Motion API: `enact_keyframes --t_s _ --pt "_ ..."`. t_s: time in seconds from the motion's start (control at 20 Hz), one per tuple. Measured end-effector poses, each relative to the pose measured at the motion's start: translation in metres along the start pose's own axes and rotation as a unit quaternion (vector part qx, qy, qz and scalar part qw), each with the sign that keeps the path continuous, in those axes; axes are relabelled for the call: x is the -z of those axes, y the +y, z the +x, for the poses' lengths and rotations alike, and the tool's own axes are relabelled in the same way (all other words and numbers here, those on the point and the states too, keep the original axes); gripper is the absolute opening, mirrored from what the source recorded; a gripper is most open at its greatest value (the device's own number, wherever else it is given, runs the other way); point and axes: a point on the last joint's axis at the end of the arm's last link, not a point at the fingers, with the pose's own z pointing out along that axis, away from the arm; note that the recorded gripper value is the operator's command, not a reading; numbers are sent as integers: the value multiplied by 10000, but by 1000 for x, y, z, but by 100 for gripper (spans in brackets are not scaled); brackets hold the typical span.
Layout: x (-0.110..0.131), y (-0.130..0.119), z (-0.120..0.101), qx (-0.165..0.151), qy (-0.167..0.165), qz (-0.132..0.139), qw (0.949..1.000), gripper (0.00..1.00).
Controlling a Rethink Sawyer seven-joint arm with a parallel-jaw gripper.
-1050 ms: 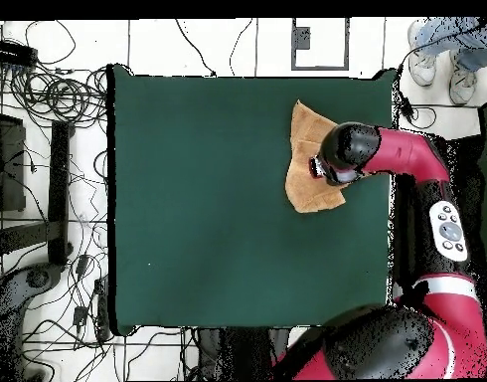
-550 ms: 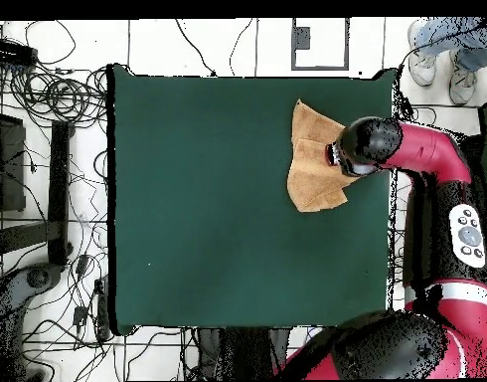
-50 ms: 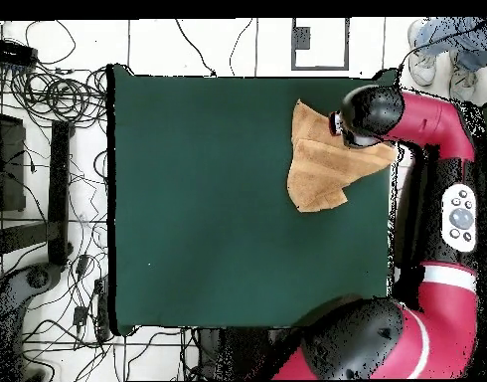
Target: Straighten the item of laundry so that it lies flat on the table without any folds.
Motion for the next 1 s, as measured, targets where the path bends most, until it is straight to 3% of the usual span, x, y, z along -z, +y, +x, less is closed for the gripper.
enact_keyframes --t_s 0.35,0.6,0.9,1.0 --pt "26 41 -44 196 -172 173 9995 100" --pt "32 72 -61 337 -266 211 9989 100" --pt "30 84 -64 337 -207 254 9989 100" --pt "25 86 -57 330 96 329 9989 100"
